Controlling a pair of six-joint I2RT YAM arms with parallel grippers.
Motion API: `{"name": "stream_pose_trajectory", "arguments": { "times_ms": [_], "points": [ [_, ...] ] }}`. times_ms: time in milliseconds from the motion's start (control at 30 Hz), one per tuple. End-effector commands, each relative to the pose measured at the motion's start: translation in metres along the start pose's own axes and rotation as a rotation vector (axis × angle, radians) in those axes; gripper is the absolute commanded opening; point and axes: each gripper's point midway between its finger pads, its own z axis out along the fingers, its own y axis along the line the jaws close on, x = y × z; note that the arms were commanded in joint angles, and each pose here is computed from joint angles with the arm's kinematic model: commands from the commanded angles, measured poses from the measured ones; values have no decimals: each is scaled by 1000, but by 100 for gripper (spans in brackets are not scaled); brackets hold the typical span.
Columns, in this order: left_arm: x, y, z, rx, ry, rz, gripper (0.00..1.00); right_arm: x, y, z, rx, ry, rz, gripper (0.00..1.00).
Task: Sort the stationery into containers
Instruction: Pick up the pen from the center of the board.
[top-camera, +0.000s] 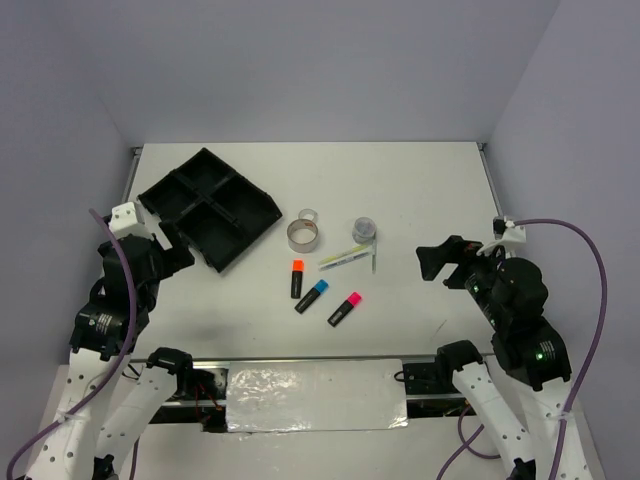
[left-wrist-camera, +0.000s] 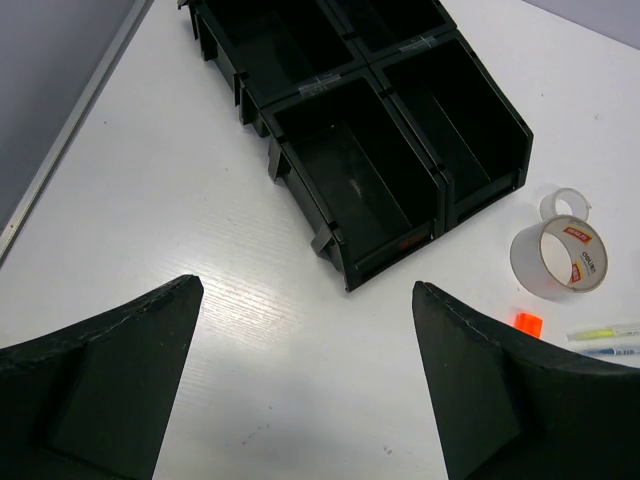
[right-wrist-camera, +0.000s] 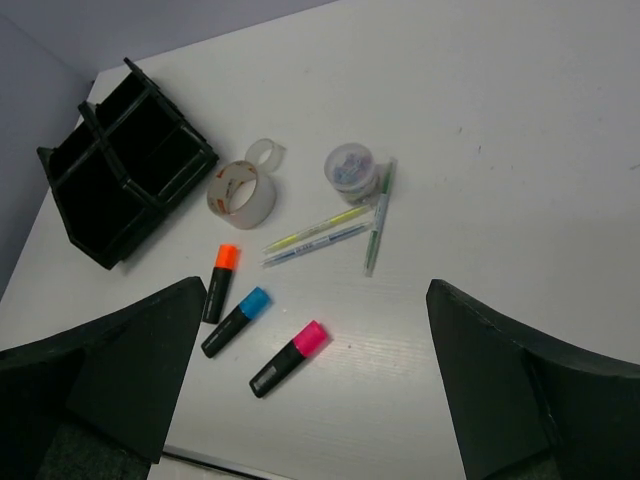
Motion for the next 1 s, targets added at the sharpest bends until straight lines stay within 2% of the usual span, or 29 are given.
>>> {"name": "stream_pose_trajectory", "arguments": {
  "times_ms": [0, 200, 333, 500, 533, 567, 600, 633, 667, 700, 733, 800, 833, 900, 967],
  "points": [
    [-10, -2, 0, 4, -34, -27, 99, -3, 0, 1, 16, 9, 21, 100],
    [-3, -6, 6, 16, -17, -11, 99, -8, 5, -5, -21, -42, 27, 100],
    [-1, -10, 8, 32, 7, -18, 99, 3, 15, 1, -82, 8, 37, 100],
    [30, -54, 11, 197, 193, -115, 99, 18, 15, 13, -90, 81, 32, 100],
    [35, -63, 18, 223, 193, -130, 99, 18, 16, 15, -93, 81, 33, 100],
    [47, -85, 17, 277, 227, -134, 99, 21, 15, 17, -95, 87, 35, 100],
    [53, -90, 22, 248, 211, -122, 99, 23, 17, 17, -108, 91, 37, 100],
    [74, -124, 17, 313, 257, -43, 99, 23, 18, 19, -113, 92, 40, 100],
    [69, -135, 19, 273, 216, -25, 99, 27, 18, 22, -115, 106, 44, 100],
    [77, -149, 17, 275, 229, 18, 99, 29, 18, 23, -117, 113, 46, 100],
    [111, -166, 19, 257, 306, 137, 99, 32, 19, 25, -120, 126, 50, 100],
    [121, -190, 21, 255, 332, 185, 99, 37, 23, 27, -148, 150, 53, 100],
    [146, -203, 23, 258, 370, 253, 99, 38, 25, 27, -164, 152, 57, 100],
    [162, -229, 19, 323, 369, 279, 99, 46, 36, 28, -238, 174, 70, 100],
    [183, -239, 26, 311, 399, 297, 99, 53, 39, 29, -259, 193, 77, 100]
  ]
}}
